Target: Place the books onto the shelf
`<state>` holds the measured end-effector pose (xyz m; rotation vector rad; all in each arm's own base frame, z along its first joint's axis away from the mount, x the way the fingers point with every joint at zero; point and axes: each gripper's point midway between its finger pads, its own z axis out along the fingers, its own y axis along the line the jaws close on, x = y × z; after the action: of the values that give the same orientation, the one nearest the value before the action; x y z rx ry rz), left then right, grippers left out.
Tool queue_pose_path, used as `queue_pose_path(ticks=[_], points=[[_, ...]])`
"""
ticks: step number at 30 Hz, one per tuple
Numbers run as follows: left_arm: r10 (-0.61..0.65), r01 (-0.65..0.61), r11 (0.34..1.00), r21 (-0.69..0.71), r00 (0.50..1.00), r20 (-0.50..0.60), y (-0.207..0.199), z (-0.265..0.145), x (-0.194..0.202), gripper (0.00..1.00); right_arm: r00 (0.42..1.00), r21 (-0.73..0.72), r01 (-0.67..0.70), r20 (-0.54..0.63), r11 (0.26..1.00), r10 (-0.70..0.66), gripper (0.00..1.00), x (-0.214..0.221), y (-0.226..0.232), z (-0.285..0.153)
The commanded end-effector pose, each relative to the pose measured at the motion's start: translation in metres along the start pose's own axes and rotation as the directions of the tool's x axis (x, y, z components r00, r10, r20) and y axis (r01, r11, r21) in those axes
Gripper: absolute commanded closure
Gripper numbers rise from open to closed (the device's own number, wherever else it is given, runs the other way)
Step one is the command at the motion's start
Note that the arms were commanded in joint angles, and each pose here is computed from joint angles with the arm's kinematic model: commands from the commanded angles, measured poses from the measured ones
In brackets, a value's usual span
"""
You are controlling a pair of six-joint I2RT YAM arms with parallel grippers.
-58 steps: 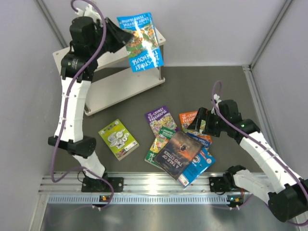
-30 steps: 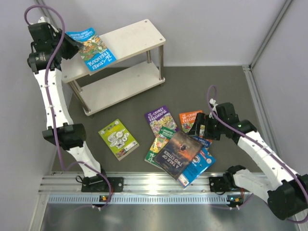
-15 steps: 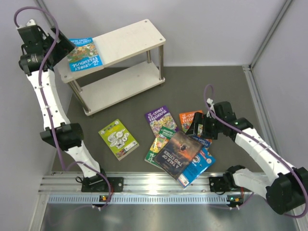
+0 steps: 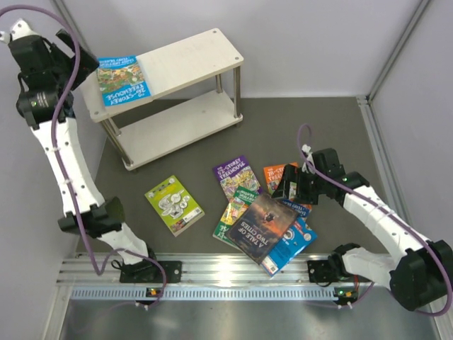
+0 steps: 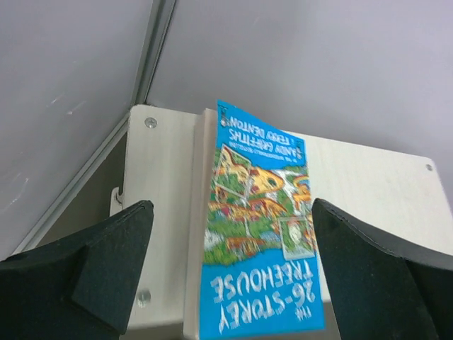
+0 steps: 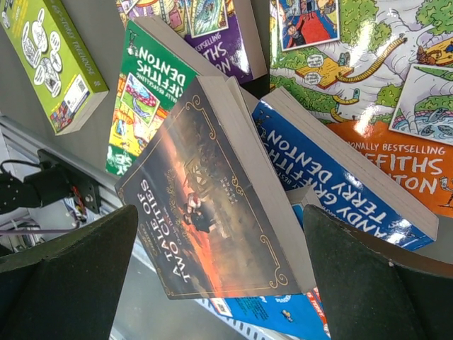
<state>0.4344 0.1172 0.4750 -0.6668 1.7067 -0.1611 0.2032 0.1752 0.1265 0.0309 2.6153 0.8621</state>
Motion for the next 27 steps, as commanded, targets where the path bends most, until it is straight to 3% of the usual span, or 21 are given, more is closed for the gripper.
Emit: queue_pose_path(ticks=[1,7,11,14,16,20,22,23,25,27], points=[[-0.015,-0.002,0.996,0.090,0.982,0.186,-0.037,-0.082,-0.040,0.02,0.998,-0.043,0.055,0.040,0.998,-0.053,0.00,-0.014,0.017,-0.002],[0.044,-0.059,0.990,0.131,0.992,0.116,-0.079,-0.122,0.011,0.05,0.998,-0.058,0.051,0.049,0.997,-0.049,0.00,-0.031,0.028,0.000],[0.104,-0.090,0.970,0.225,0.993,-0.051,-0.121,-0.133,0.078,0.07,0.999,-0.032,0.037,0.041,0.999,-0.035,0.00,-0.031,0.026,-0.001],[0.139,-0.087,0.947,0.311,0.979,-0.151,-0.152,-0.146,0.128,0.07,0.999,0.079,0.021,0.031,0.997,-0.024,0.00,-0.022,0.004,-0.003],[0.204,-0.122,0.936,0.329,0.952,-0.228,-0.163,-0.146,0.175,0.07,1.000,0.149,0.008,0.022,0.989,-0.012,0.00,-0.014,-0.010,-0.008],[0.388,-0.170,0.854,0.492,0.837,-0.385,-0.205,-0.185,0.298,0.07,0.999,0.221,-0.037,0.031,0.975,0.031,0.00,0.002,-0.027,-0.020],[0.401,-0.122,0.831,0.542,0.808,-0.433,-0.219,-0.201,0.335,0.06,0.996,0.228,-0.079,0.057,0.970,0.068,0.00,0.008,-0.029,-0.027],[0.438,-0.102,0.817,0.568,0.751,-0.495,-0.210,-0.208,0.370,0.06,0.995,0.234,-0.096,0.053,0.967,0.086,0.00,0.014,-0.032,-0.026],[0.422,-0.025,0.795,0.606,0.740,-0.524,-0.218,-0.215,0.392,0.06,0.988,0.223,-0.146,0.072,0.964,0.133,0.00,0.020,-0.031,-0.029],[0.435,0.020,0.792,0.610,0.682,-0.588,-0.203,-0.222,0.425,0.06,0.984,0.227,-0.180,0.061,0.957,0.170,0.00,0.033,-0.037,-0.027]])
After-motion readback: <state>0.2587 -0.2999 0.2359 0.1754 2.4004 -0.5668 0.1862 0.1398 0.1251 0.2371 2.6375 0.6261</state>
